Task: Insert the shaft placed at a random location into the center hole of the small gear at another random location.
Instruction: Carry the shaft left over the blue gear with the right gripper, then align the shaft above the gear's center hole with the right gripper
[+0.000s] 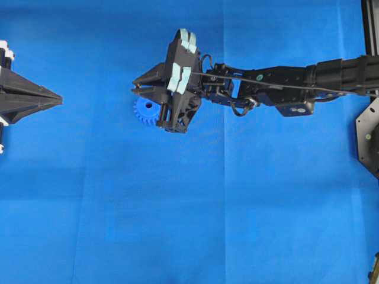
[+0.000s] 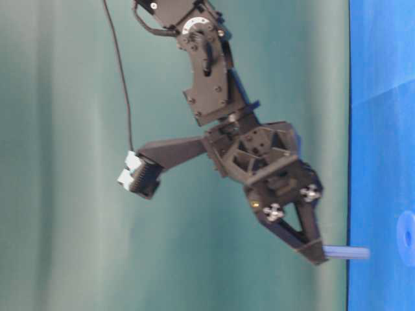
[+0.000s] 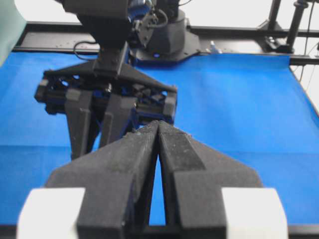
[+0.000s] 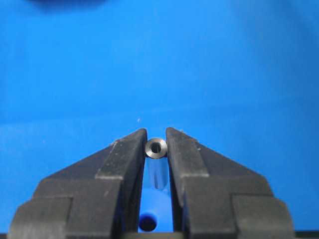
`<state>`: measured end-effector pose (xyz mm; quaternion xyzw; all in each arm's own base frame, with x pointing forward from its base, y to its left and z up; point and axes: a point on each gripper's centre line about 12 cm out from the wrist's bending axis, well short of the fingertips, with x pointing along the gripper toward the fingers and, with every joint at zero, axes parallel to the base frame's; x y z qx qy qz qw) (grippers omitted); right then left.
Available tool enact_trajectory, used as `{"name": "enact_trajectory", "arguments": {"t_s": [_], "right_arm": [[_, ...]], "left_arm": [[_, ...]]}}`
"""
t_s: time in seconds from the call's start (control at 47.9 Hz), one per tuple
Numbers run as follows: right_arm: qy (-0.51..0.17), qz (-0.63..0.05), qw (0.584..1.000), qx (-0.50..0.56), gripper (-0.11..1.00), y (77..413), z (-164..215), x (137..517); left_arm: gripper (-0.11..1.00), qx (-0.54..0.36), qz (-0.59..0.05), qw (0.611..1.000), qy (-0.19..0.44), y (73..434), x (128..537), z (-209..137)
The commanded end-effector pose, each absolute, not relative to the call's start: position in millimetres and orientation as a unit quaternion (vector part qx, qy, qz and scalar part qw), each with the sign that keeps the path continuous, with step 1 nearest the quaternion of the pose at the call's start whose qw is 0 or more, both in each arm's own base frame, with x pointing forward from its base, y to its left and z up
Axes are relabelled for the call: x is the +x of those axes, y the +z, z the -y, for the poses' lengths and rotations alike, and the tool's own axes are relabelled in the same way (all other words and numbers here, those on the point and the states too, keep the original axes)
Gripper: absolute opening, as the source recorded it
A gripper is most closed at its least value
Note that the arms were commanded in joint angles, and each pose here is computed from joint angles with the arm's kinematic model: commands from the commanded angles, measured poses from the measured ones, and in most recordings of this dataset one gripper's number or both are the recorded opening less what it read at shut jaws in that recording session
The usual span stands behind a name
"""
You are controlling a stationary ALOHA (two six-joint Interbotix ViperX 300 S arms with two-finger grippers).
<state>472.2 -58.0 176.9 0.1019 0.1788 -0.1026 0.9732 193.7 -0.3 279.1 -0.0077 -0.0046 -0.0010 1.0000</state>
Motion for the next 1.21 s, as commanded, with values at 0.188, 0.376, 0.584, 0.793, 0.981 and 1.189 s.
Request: {"name": "enact_trajectory", "arguments": {"t_s": [0.188, 0.376, 0.584, 0.793, 0.981, 1.189], "right_arm": [[-0.099, -0.19, 0.971, 0.108, 0.03, 162.8, 51.0, 478.0], [-0.1, -0.19, 0.971, 0.108, 0.03, 162.9, 51.7, 476.8], [-0.095, -0.171, 0.975, 0.101, 0.03, 185.3, 50.2, 472.4], [-0.087, -0.155, 0.979, 0.096, 0.03, 215.7, 47.9, 460.3], [-0.086, -0.149, 0.981, 0.093, 0.03, 223.8, 47.1, 453.7], [-0.089, -0.159, 0.979, 0.089, 0.03, 207.9, 49.2, 457.3]], "left_arm": [[0.0, -0.008, 0.009, 1.0, 0.0, 282.6, 194.7, 0.0], [0.0, -0.008, 0.008, 1.0, 0.0, 282.3, 194.9, 0.0], [0.0, -0.008, 0.01, 1.0, 0.0, 282.8, 194.7, 0.0], [0.0, -0.009, 0.009, 1.0, 0.0, 282.6, 194.7, 0.0], [0.0, -0.008, 0.009, 1.0, 0.0, 282.6, 194.7, 0.0], [0.0, -0.008, 0.01, 1.0, 0.0, 282.8, 194.7, 0.0]]}}
